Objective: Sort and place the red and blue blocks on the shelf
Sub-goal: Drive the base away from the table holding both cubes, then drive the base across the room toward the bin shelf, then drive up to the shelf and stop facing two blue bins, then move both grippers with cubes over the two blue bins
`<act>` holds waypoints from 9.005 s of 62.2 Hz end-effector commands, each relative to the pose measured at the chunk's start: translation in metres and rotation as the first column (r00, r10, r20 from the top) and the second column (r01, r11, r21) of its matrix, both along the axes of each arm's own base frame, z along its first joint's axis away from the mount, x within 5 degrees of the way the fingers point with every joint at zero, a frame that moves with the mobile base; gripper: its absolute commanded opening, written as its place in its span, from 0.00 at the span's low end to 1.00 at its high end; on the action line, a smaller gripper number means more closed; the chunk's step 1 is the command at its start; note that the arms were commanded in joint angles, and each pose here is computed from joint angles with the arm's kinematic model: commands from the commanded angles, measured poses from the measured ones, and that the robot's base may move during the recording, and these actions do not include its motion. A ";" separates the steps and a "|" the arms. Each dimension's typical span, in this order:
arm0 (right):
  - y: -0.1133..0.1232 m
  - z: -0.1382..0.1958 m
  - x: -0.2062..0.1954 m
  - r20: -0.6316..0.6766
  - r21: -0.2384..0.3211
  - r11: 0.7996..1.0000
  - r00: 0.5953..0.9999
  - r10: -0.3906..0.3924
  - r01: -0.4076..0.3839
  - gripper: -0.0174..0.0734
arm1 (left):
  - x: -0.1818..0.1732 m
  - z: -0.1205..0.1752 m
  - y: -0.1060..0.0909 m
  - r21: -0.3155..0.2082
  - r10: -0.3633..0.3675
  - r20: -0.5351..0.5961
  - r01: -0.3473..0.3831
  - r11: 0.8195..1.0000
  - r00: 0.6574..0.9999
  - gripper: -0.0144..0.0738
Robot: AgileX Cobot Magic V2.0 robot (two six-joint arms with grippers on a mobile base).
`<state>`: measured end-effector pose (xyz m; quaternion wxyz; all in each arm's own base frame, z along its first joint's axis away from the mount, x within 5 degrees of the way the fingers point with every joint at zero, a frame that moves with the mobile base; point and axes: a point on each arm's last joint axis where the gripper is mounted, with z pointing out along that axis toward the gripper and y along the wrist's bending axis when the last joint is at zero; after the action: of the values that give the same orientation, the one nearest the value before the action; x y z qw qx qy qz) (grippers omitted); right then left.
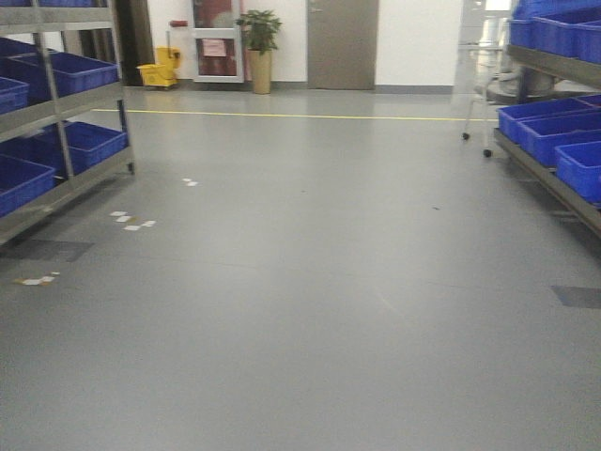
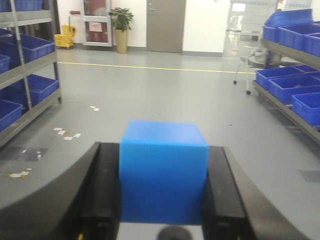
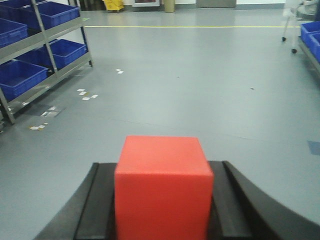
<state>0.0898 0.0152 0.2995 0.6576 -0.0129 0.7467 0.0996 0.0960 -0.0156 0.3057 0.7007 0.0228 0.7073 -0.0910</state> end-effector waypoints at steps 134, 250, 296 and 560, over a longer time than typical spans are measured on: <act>-0.001 0.019 0.000 0.119 0.010 1.000 0.993 -0.017 0.016 0.27 | 0.000 0.017 0.001 -0.023 0.016 0.109 -0.014 1.000 0.994 0.30; -0.001 0.019 0.000 0.119 0.010 1.000 0.993 -0.017 0.016 0.27 | 0.000 0.017 0.001 -0.023 0.016 0.109 -0.014 1.000 0.994 0.30; -0.001 0.019 0.000 0.119 0.010 1.000 0.993 -0.017 0.016 0.27 | 0.000 0.017 0.001 -0.023 0.016 0.109 -0.014 1.000 0.994 0.30; -0.002 0.020 0.001 0.139 0.015 1.000 0.990 -0.019 0.017 0.27 | 0.000 0.017 0.001 -0.025 0.016 0.104 -0.013 1.000 0.995 0.30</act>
<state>0.0900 0.0150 0.3016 0.6662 -0.0114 0.7389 0.1006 0.0960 -0.0156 0.3056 0.7007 0.0234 0.7074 -0.0904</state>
